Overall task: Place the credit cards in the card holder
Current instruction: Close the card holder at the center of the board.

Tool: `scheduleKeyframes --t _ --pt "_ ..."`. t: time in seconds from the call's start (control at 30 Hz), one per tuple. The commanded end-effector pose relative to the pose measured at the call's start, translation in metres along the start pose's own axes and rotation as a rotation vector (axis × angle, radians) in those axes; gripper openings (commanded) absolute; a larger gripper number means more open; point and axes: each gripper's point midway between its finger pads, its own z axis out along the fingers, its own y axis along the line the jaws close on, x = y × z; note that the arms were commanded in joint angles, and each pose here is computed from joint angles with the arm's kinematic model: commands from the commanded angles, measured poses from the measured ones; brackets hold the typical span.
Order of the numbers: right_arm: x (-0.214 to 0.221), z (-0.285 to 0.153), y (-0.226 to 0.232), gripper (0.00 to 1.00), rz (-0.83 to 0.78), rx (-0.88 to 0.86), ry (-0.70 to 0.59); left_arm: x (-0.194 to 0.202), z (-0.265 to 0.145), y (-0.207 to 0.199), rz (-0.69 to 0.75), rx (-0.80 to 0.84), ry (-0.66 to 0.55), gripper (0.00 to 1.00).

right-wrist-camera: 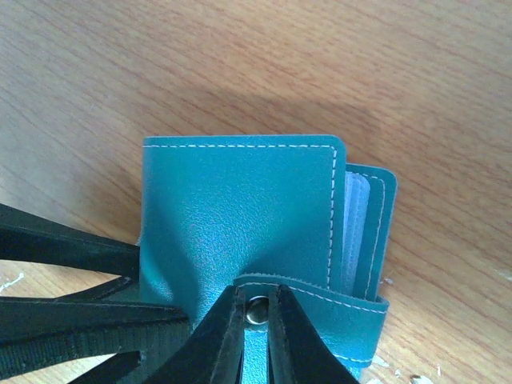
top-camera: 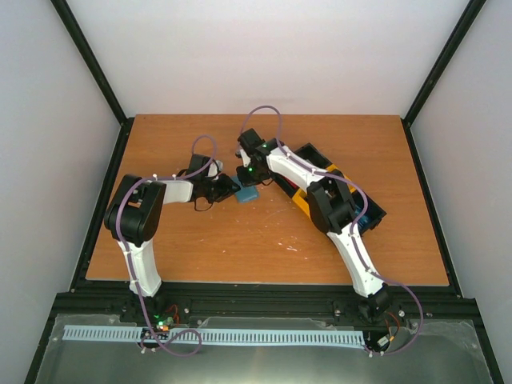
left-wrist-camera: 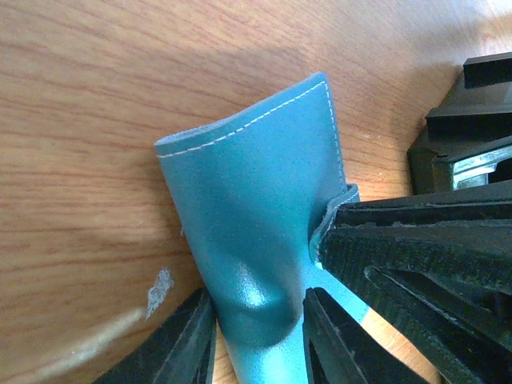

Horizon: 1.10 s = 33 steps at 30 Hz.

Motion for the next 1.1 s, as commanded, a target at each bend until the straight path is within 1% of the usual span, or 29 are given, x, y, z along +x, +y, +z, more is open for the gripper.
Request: scheduleKeyframes --t 0.0,0.17,0.37,0.5,0.6,0.67,0.73,0.9,1.07 --pt "0.073 0.073 -0.021 0.08 -0.006 0.109 0.233 0.052 0.019 0.063 -0.103 -0.201 0.142 0.32" --pt "0.099 0.093 -0.031 0.06 0.0 0.139 0.301 0.052 0.018 0.062 -0.106 -0.199 0.139 0.32" --pt "0.118 0.11 -0.035 0.06 0.006 0.143 0.356 0.05 0.017 0.061 -0.112 -0.195 0.13 0.32" --pt "0.123 0.116 -0.035 0.06 0.008 0.128 0.366 0.047 0.015 0.058 -0.113 -0.188 0.119 0.32" --pt "0.119 0.119 -0.025 0.06 0.01 0.071 0.352 0.044 0.012 0.055 -0.111 -0.177 0.108 0.32" --pt "0.11 0.113 -0.014 0.07 0.007 0.02 0.316 0.043 0.01 0.054 -0.114 -0.175 0.103 0.32" --pt "0.093 0.099 -0.004 0.09 -0.003 -0.008 0.254 0.041 0.008 0.055 -0.118 -0.178 0.094 0.32" --pt "0.041 0.044 0.012 0.14 -0.011 -0.054 0.084 0.038 0.005 0.059 -0.124 -0.184 0.084 0.32" --pt "0.009 0.001 0.017 0.19 -0.026 -0.054 -0.024 0.035 0.003 0.058 -0.118 -0.187 0.073 0.32"
